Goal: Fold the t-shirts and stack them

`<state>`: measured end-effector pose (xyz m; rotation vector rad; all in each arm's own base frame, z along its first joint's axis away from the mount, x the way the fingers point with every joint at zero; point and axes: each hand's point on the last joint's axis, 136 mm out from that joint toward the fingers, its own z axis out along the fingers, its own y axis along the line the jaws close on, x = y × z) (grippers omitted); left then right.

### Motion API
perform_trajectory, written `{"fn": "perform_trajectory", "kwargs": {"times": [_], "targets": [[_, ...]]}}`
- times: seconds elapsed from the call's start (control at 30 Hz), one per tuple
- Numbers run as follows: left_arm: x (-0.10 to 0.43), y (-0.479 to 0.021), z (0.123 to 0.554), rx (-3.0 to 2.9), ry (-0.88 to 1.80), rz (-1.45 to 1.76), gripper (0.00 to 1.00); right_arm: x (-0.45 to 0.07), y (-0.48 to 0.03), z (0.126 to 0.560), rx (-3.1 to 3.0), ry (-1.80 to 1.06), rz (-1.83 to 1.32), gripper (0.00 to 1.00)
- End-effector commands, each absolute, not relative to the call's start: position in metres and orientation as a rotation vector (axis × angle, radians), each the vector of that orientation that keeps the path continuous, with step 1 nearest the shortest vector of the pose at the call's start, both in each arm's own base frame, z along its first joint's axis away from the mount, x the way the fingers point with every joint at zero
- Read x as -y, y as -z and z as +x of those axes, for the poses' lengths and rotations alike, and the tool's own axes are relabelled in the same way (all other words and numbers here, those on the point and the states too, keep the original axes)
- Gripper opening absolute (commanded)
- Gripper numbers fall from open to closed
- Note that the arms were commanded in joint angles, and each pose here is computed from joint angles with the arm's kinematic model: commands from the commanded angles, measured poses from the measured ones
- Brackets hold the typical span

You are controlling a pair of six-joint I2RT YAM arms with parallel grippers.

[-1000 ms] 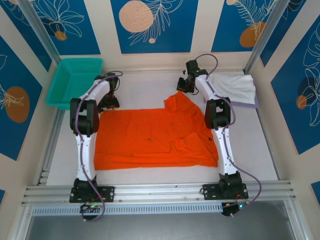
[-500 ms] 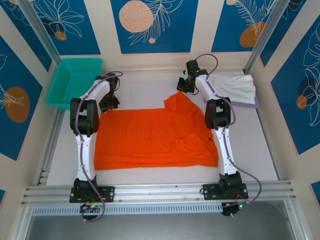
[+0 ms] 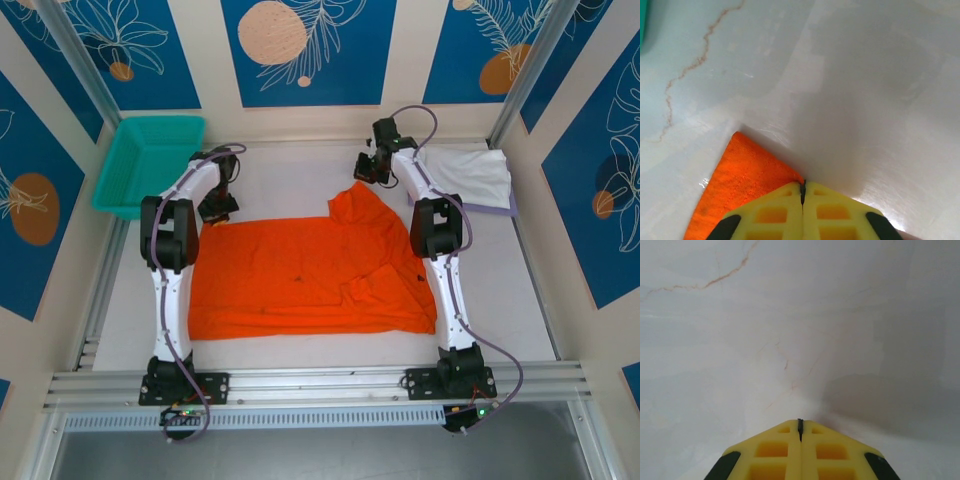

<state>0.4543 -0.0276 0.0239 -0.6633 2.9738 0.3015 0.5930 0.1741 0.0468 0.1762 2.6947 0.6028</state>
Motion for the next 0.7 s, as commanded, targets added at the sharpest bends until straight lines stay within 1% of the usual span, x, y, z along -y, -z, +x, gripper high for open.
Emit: {"fn": "perform_trajectory", "kwargs": {"times": [0.0, 0.3, 0.47, 0.67], "targets": [[0.028, -0.026, 0.447, -2.997, -0.315, -0.635, 0.00, -0.180, -0.102, 0.588, -2.626, -0.660, 0.126, 0.00], [0.038, -0.051, 0.447, -2.941, -0.284, -0.542, 0.00, -0.179, -0.143, 0.555, -2.598, -0.686, 0.102, 0.00], [0.049, -0.065, 0.439, -2.914, -0.239, -0.493, 0.00, -0.180, -0.161, 0.512, -2.609, -0.725, 0.058, 0.00], [0.057, -0.073, 0.410, -2.883, -0.200, -0.479, 0.00, -0.179, -0.175, 0.452, -2.624, -0.774, 0.016, 0.00]]}}
